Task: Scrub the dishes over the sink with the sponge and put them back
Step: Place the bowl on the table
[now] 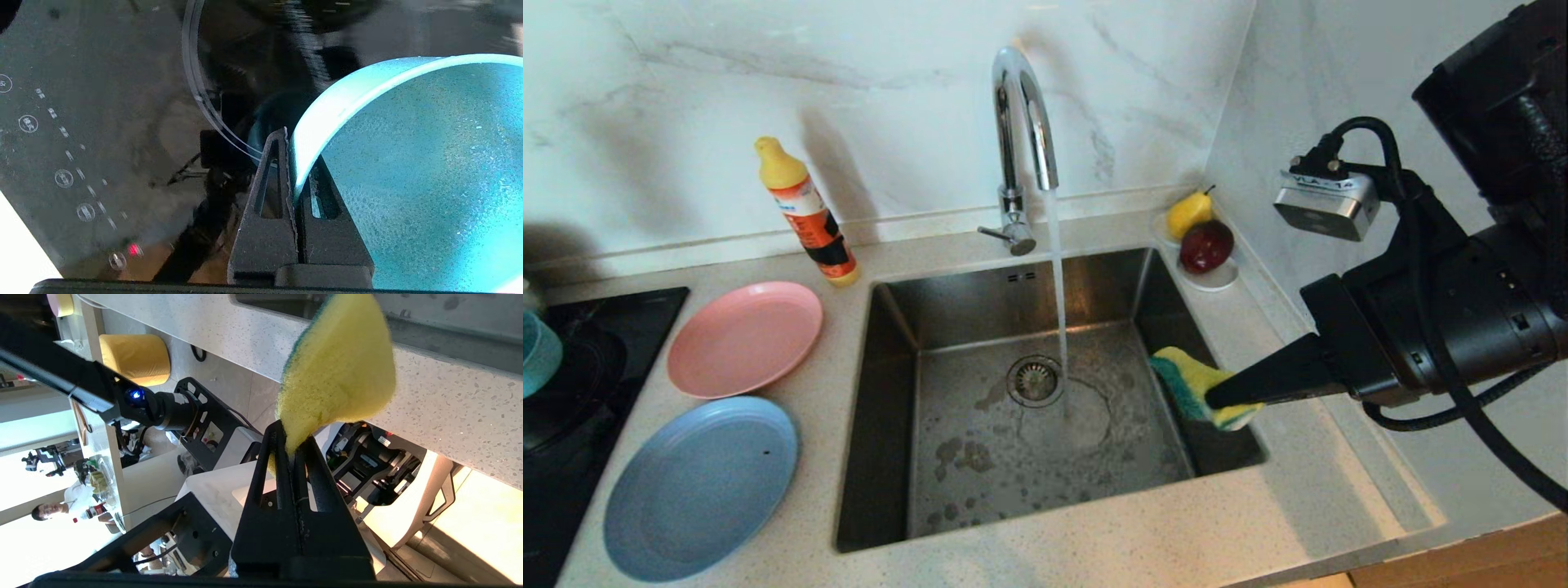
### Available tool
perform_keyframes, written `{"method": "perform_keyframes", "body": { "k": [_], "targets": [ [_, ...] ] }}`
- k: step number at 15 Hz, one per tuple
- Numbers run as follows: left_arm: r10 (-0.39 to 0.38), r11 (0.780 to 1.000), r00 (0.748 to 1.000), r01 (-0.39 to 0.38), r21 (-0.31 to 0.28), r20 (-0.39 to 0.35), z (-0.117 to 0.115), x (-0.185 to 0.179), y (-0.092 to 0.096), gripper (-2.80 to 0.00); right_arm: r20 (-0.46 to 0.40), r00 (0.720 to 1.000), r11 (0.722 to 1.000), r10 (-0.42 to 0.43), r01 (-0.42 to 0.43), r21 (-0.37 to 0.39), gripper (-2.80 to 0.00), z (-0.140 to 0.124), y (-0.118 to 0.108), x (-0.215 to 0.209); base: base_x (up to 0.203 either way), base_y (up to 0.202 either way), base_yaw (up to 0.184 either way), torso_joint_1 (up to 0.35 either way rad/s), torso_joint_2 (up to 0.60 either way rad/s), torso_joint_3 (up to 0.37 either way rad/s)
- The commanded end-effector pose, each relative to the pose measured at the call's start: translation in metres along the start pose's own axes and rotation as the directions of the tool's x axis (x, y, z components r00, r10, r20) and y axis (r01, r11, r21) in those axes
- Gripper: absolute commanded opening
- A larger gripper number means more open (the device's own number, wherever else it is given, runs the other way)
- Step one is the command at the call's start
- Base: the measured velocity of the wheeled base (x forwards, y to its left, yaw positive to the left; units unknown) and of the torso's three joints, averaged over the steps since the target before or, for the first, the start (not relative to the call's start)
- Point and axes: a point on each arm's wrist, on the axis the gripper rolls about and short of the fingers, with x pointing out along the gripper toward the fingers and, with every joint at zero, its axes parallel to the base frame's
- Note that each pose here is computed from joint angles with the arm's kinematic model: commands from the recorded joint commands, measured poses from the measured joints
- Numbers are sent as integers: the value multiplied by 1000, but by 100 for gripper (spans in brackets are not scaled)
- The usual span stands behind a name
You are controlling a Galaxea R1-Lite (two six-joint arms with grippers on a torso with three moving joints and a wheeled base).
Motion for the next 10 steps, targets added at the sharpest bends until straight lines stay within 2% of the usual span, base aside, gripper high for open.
{"method": "perform_keyframes", "body": {
  "k": [1,8,10],
  "targets": [
    [37,999,999,-38,-26,-33,1,26,14,-280,1,1000,1000,10,-10,-5,-280,-3,3,-5,0,0,0,0,0,0],
    [94,993,990,-101,-66,-104,5,70,41,-280,-17,1000,1000,7,-7,2,-280,-1,1,4,0,0,0,0,0,0],
    [72,994,993,-80,-79,-96,11,68,42,-280,-17,1000,1000,7,-7,1,-280,1,1,5,0,0,0,0,0,0]
  ]
}}
